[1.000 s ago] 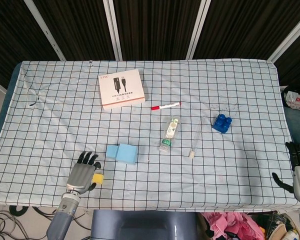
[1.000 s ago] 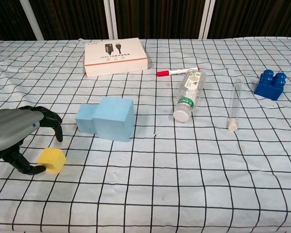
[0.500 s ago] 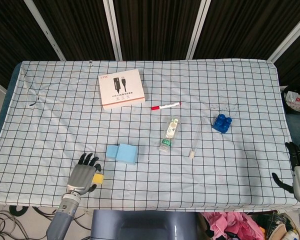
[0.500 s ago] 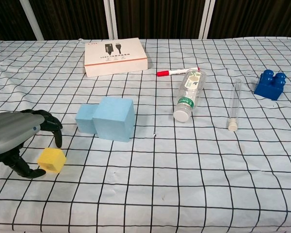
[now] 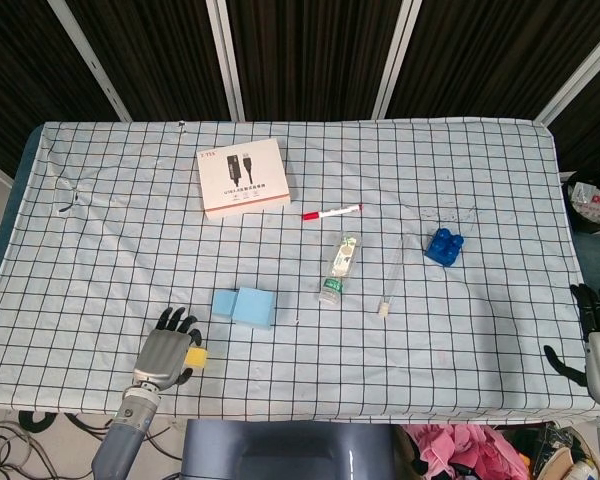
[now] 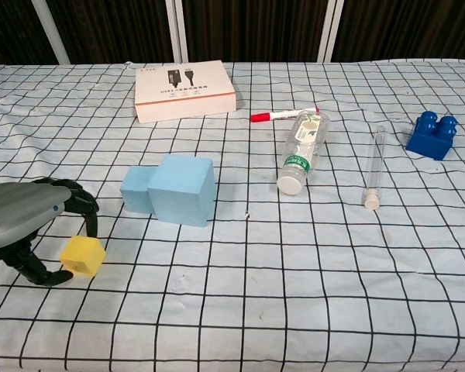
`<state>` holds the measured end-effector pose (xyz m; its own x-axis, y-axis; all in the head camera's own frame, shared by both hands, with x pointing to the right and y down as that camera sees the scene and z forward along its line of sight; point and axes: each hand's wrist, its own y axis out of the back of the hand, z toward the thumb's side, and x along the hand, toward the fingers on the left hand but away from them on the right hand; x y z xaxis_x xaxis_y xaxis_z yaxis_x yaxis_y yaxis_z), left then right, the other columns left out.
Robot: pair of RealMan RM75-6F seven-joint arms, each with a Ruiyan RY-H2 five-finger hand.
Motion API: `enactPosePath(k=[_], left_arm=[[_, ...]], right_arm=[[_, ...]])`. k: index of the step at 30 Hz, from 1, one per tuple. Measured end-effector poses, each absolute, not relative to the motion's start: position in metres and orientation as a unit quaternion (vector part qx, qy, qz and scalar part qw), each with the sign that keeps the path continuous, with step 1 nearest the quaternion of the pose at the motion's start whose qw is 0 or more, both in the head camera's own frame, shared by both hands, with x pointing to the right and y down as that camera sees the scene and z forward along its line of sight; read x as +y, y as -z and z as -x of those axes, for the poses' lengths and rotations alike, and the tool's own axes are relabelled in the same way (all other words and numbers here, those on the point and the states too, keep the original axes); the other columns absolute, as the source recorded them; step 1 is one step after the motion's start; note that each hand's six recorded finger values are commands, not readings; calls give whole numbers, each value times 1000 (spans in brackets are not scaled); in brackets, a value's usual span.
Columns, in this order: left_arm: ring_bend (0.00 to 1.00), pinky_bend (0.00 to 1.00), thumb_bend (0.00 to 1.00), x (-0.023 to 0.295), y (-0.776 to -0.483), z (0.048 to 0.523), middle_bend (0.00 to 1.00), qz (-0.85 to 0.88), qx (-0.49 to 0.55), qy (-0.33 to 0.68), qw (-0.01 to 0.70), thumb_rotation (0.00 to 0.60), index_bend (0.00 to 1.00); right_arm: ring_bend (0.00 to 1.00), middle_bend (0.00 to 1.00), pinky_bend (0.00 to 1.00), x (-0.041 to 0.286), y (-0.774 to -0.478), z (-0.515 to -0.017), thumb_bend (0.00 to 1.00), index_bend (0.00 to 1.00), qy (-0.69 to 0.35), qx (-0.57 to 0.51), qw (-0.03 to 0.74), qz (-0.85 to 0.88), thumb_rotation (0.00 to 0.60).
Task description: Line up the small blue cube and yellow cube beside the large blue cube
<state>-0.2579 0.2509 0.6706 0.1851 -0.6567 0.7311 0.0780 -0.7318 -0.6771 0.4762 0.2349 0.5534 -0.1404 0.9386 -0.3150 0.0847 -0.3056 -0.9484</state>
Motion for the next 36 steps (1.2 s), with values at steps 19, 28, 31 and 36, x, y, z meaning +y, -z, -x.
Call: enactPosePath(k=[19,28,31,36], left_arm=[[0,0,307,245,-664,260,216,705,220,602,303,600,474],[0,0,307,220,-647,281,212,684,277,606,298,600,463],[0,0,306,203,-646,292,210,671,305,611,290,600,457],[0,0,307,181,-653,301,209,673,314,616,263,600,450]], right_arm=[[0,62,108,235,-554,-476,199,10,-594,-464,360,549,600],[0,61,108,235,-552,-476,200,10,-592,-468,360,548,600],[0,62,108,235,-553,-475,199,10,-593,-466,359,550,600],[0,62,108,235,-554,-475,200,10,-596,-464,360,548,600]])
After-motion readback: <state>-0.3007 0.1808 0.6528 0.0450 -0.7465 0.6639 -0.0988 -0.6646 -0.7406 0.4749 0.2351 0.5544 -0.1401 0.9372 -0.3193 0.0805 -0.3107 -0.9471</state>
